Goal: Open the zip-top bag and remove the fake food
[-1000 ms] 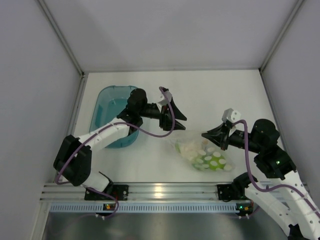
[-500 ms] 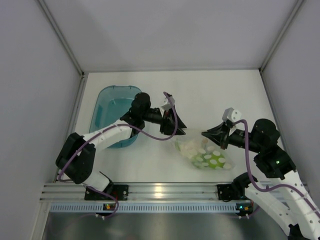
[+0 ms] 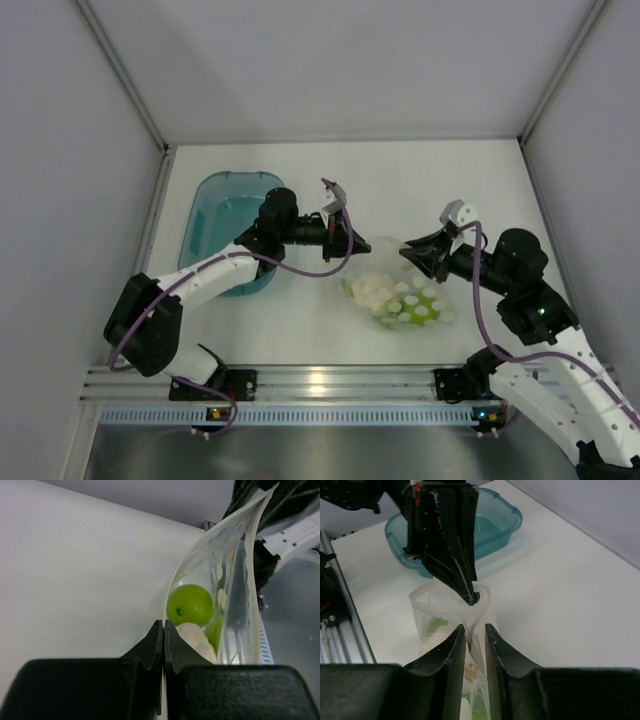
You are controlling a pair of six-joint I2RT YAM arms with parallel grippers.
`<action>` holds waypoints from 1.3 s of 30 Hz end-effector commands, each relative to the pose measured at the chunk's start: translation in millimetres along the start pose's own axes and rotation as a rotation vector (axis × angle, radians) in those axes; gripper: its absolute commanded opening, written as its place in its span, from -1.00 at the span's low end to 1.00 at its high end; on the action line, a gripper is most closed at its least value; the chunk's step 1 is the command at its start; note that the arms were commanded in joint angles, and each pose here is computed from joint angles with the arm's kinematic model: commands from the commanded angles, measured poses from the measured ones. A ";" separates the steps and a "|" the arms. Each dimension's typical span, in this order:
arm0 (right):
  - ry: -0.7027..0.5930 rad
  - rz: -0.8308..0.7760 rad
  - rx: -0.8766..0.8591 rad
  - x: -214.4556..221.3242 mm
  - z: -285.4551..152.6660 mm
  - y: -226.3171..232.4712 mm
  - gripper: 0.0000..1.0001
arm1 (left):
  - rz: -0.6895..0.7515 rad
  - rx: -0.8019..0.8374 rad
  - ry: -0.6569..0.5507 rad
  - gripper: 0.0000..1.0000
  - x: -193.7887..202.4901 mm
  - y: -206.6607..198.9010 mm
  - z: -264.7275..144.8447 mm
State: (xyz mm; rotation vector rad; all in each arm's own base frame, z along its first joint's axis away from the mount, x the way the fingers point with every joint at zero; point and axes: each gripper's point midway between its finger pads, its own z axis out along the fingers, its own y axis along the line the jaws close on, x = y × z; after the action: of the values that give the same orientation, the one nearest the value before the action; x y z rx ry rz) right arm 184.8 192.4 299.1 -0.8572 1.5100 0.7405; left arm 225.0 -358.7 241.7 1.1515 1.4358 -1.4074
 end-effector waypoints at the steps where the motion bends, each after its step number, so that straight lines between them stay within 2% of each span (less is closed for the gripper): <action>1: -0.067 0.005 0.136 -27.3 13.2 -30.6 -0.53 | 0.000 -0.261 -0.105 -1.00 -36.9 25.8 -11.7; 7: -0.065 0.228 0.261 -38.6 36.0 -60.6 -0.37 | -0.129 -0.369 -0.180 -1.00 -58.4 38.2 -15.3; 10: -0.090 0.368 0.323 -42.0 42.1 -70.9 -0.25 | -0.243 -0.429 -0.238 -1.00 -66.1 44.4 -17.3; 14: -0.108 0.560 0.456 -31.1 41.0 -87.8 -0.14 | -0.327 -0.528 -0.303 -1.00 -70.5 57.6 -19.7; 16: -0.121 0.646 0.489 -28.3 40.0 -89.7 0.01 | -0.364 -0.615 -0.357 -1.00 -73.6 68.4 -26.7; 18: -0.153 0.688 0.531 -29.5 33.9 -93.7 0.25 | -0.372 -0.672 -0.390 -1.00 -75.1 72.8 -30.6; 20: -0.187 0.686 0.568 -34.9 25.0 -97.4 0.39 | -0.391 -0.745 -0.435 -1.00 -76.2 78.6 -35.7; 23: -0.174 0.665 0.609 -39.0 15.9 -99.4 0.55 | -0.401 -0.852 -0.514 -1.00 -83.5 83.0 -46.8; 24: -0.162 0.653 0.612 -38.9 15.2 -98.5 0.82 | -0.401 -0.879 -0.539 -1.00 -87.1 82.7 -50.6; 25: -0.146 0.654 0.619 -36.0 14.4 -97.8 0.97 | -0.413 -0.889 -0.561 -1.00 -88.9 79.6 -49.3; 28: -0.152 0.658 0.571 -36.0 20.9 -89.7 0.99 | -0.417 -0.966 -0.627 -1.00 -97.3 79.9 -55.9; 31: -0.179 0.682 0.420 -39.9 34.2 -68.0 0.99 | -0.412 -1.037 -0.690 -1.00 -108.3 83.2 -64.1; 35: -0.282 0.711 0.219 -55.1 50.9 -45.6 0.99 | -0.427 -1.019 -0.716 -1.00 -118.7 78.7 -55.4; 37: -0.287 0.716 0.202 -51.3 54.4 -45.0 0.99 | -0.446 -1.039 -0.733 -1.00 -115.8 80.4 -55.4; 39: -0.236 0.762 0.286 -29.0 58.7 -56.6 0.95 | -0.461 -1.064 -0.740 -1.00 -109.0 82.1 -55.9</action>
State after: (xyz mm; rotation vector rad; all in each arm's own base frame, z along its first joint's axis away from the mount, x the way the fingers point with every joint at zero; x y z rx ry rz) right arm 263.6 205.0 304.8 0.0443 1.7419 1.0067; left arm 328.3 -319.3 294.1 -0.2321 1.6637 -0.8747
